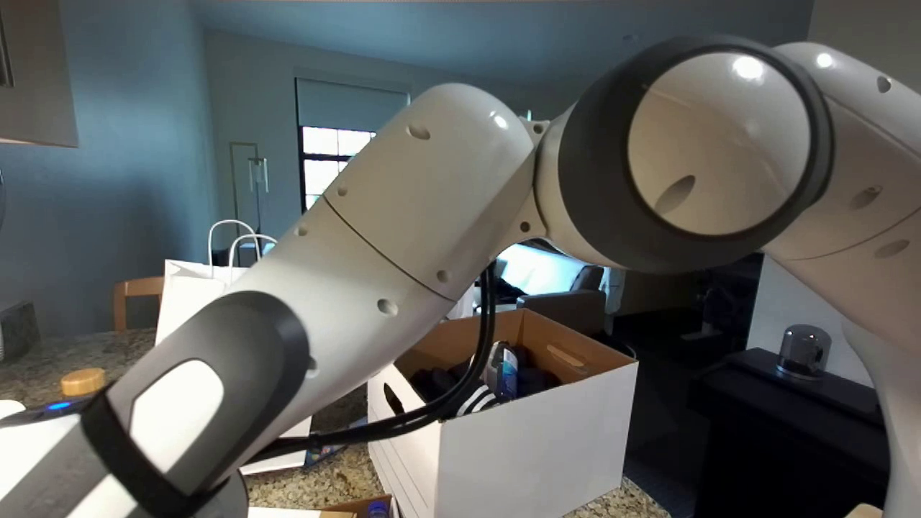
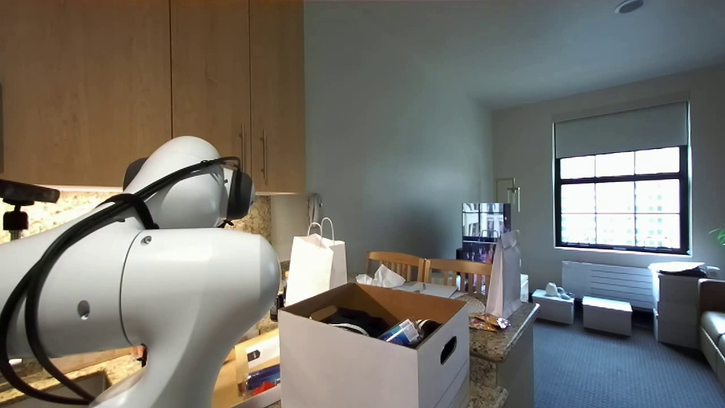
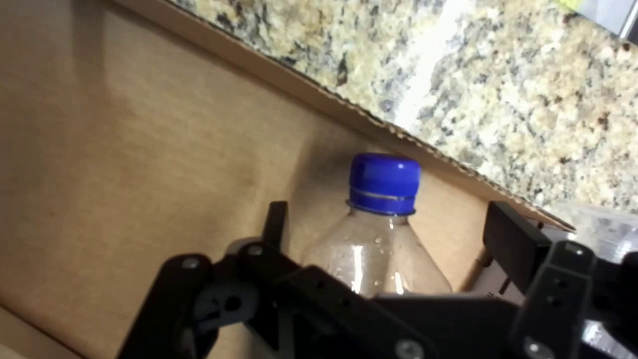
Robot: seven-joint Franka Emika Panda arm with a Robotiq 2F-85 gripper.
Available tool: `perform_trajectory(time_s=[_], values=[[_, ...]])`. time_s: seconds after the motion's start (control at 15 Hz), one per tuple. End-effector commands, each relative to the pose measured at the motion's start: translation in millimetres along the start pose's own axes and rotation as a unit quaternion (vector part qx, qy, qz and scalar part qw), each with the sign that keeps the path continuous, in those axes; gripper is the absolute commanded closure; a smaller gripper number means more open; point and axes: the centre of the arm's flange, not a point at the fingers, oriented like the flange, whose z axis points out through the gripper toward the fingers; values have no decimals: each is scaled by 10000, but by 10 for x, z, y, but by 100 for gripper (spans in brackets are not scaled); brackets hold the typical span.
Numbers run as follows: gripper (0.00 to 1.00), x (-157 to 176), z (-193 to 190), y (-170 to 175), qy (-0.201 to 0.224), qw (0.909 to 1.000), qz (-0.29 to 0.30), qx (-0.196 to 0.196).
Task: Pick up two empty bottles and place them in the white storage box
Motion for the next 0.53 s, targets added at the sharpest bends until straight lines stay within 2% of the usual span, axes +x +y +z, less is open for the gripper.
perform_trajectory(time_s=[0.0, 0.13, 0.2, 0.33, 0.47], values=[[0, -7, -31, -94, 5, 9997, 46, 242], [2, -31, -41, -83, -83, 9997, 123, 184], [11, -51, -39, -77, -123, 9997, 150, 170], [19, -82, 8, -28, -152, 9996, 216, 90], [18, -72, 79, 1, -207, 9993, 264, 142]])
